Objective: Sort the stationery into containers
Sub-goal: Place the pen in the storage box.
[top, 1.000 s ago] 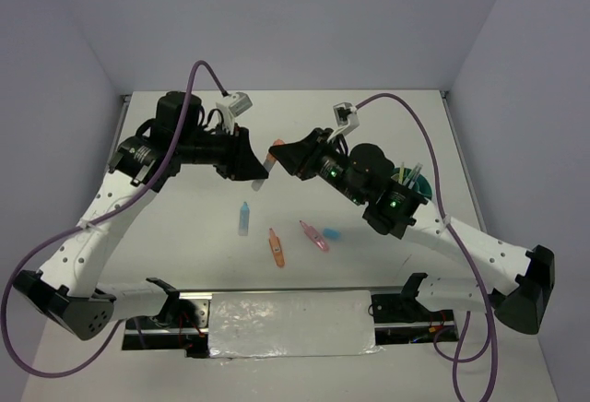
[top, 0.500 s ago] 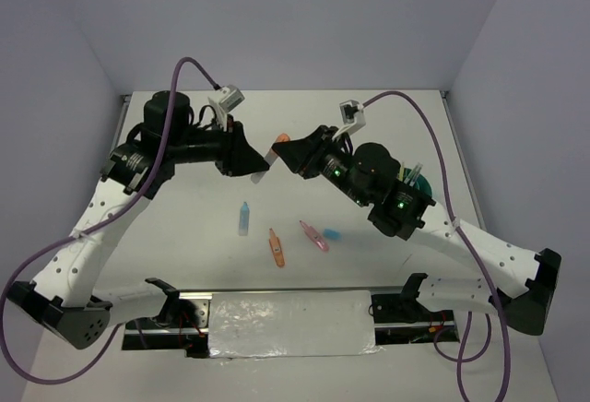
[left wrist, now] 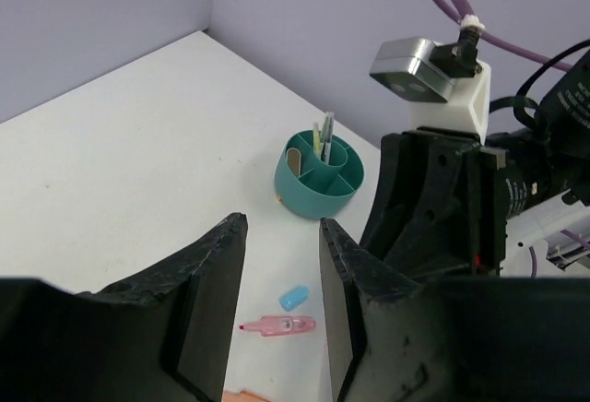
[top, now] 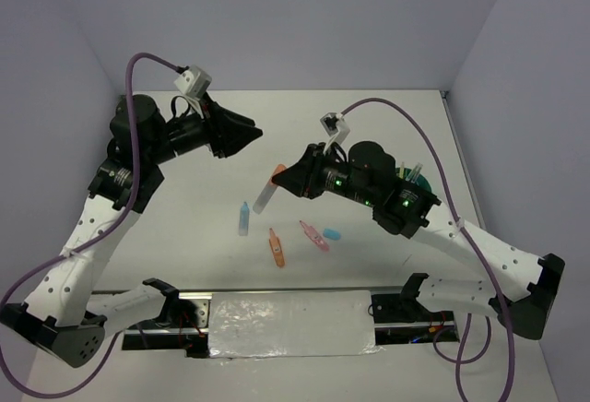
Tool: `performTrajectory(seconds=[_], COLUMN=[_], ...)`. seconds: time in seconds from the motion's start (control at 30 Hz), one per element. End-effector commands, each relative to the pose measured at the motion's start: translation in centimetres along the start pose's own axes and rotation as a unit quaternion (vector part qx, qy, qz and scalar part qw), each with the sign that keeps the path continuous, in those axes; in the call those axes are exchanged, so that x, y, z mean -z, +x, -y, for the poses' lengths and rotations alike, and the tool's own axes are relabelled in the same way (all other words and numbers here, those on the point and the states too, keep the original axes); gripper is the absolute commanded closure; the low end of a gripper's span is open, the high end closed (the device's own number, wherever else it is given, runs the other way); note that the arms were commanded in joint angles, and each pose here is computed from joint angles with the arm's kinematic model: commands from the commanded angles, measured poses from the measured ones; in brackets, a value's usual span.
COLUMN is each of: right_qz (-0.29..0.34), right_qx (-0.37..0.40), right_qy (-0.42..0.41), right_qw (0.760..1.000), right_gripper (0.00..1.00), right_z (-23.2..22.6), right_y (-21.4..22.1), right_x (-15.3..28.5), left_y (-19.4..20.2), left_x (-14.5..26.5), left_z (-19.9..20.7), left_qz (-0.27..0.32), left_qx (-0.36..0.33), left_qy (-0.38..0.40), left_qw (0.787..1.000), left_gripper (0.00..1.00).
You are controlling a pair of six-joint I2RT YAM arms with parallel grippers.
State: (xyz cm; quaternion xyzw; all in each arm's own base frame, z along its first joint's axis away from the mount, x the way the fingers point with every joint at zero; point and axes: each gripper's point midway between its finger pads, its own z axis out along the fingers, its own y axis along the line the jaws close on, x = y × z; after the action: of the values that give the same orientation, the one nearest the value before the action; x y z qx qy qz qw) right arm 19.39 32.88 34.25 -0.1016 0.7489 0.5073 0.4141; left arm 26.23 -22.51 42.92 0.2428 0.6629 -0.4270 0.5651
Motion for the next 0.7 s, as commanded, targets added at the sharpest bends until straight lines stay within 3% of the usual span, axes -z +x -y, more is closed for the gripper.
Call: performTrajectory(seconds=[0.0, 0.1, 0.2, 0.4, 0.57, 0.67], right_qz=[0.001, 0.016, 0.03, 0.042, 0.061, 0.05], right_qx=[0.027, 0.054, 0.104, 0.146, 0.165, 0.168], right_qy=[-0.006, 0.037, 0.14, 0.39, 0.471, 0.488], right_qw=[1.0, 0.998, 0.984, 0.908, 0.865, 0.855], right_gripper=[1.0, 1.0, 1.0, 1.0, 1.0, 1.0], right_z=[0.2, 3.1, 8.1, 19.1, 22.5, 24.6], right_y=[-1.2, -2.3, -3.0, -3.5, -4.4, -4.5], right_x=[0.8, 2.2, 5.3, 13.8, 17.7, 18.1], left_y=[-1.6, -1.5, -1.4, 2.2, 5.9, 7.6], left_x=[0.2, 0.6, 1.5, 2.8, 3.2, 2.8], left_z=[0.4, -1.1, -2.1, -2.2, -2.1, -2.2], left_qz=[0.038, 0.037, 0.035, -0.006, -0.042, -0.063], left_qx=[-0.018, -0.008, 0.003, 0.028, 0.054, 0.074], left_qy=[0.002, -0.048, -0.091, -0.104, -0.093, -0.083], left_qw=[0.999, 0.998, 0.995, 0.994, 0.993, 0.992], left_gripper=[0.5, 0.4, 0.31, 0.17, 0.13, 0.11])
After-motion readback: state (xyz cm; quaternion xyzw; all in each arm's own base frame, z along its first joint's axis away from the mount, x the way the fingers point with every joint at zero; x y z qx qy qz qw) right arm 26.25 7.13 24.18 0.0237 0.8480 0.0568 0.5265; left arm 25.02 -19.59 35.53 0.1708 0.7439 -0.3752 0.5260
